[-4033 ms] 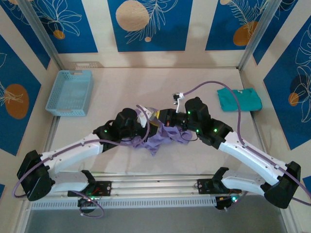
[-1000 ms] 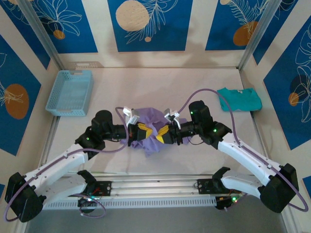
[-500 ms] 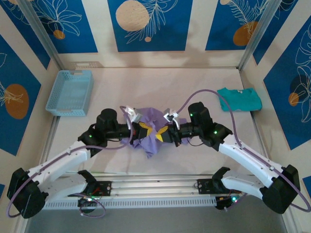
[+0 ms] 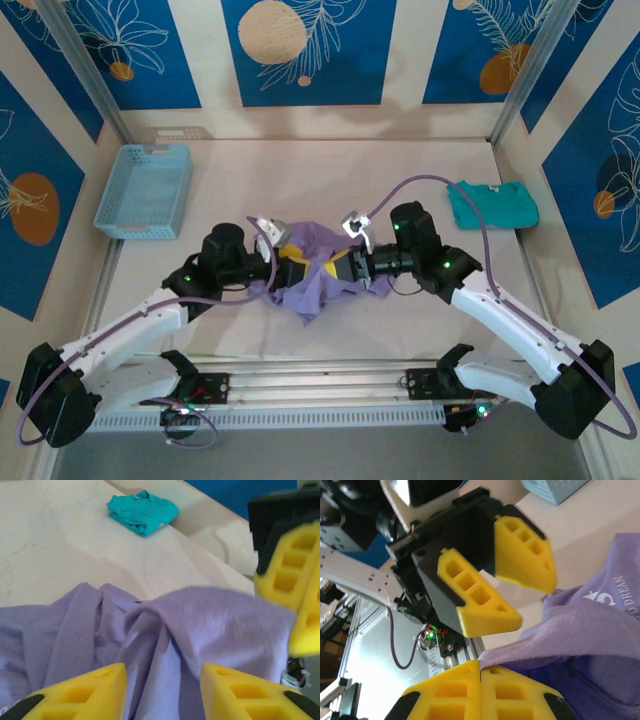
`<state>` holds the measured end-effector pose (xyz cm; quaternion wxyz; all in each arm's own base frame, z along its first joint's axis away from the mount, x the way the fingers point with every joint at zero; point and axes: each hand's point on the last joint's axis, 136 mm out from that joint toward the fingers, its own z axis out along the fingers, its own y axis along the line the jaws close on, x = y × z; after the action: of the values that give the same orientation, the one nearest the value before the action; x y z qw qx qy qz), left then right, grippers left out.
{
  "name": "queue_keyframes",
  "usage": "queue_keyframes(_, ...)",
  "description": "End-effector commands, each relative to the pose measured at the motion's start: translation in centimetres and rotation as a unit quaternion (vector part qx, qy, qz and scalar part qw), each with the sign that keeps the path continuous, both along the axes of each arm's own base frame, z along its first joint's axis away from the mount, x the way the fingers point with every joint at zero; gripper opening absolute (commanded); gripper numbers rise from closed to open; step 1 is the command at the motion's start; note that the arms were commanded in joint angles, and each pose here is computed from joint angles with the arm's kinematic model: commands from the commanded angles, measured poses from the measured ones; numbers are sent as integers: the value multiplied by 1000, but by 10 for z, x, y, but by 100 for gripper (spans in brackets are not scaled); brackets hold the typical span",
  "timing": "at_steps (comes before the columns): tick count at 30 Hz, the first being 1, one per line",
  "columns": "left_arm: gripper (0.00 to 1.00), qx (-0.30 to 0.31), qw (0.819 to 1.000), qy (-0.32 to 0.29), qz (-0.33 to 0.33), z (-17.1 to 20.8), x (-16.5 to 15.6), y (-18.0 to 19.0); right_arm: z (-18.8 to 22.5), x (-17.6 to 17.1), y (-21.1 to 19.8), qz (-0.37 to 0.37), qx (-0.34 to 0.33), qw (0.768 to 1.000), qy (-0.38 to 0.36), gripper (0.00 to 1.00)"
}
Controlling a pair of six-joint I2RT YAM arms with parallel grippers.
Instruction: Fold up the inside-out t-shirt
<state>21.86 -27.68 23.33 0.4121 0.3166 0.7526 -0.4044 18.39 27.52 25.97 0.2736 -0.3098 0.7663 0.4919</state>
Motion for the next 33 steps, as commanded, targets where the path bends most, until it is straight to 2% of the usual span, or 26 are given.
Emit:
queue_keyframes(1, 51, -11, 1000, -18, 8, 16, -3, 7, 15, 2, -6, -17, 13, 999, 40, 0)
queue_keyframes(4, 54, -13, 999, -29, -14, 23, -15, 1, 19, 9, -9, -39, 15, 996, 73, 0)
queue_keyframes(8, 55, 22, 997, -62, -30, 23, -25, -9, 25, 12, -10, -50, 22, 993, 106, 0)
queue_keyframes(17, 55, 84, 988, -130, -18, 36, -21, -26, 32, 15, -11, -67, 12, 986, 149, 0)
queue_keyframes(23, 51, 114, 979, -171, -7, 39, -18, -34, 32, 18, -12, -71, 15, 982, 172, 0)
queue_keyframes(33, 43, 154, 967, -204, -7, 34, -11, -55, 32, 23, -11, -74, 30, 975, 205, 0)
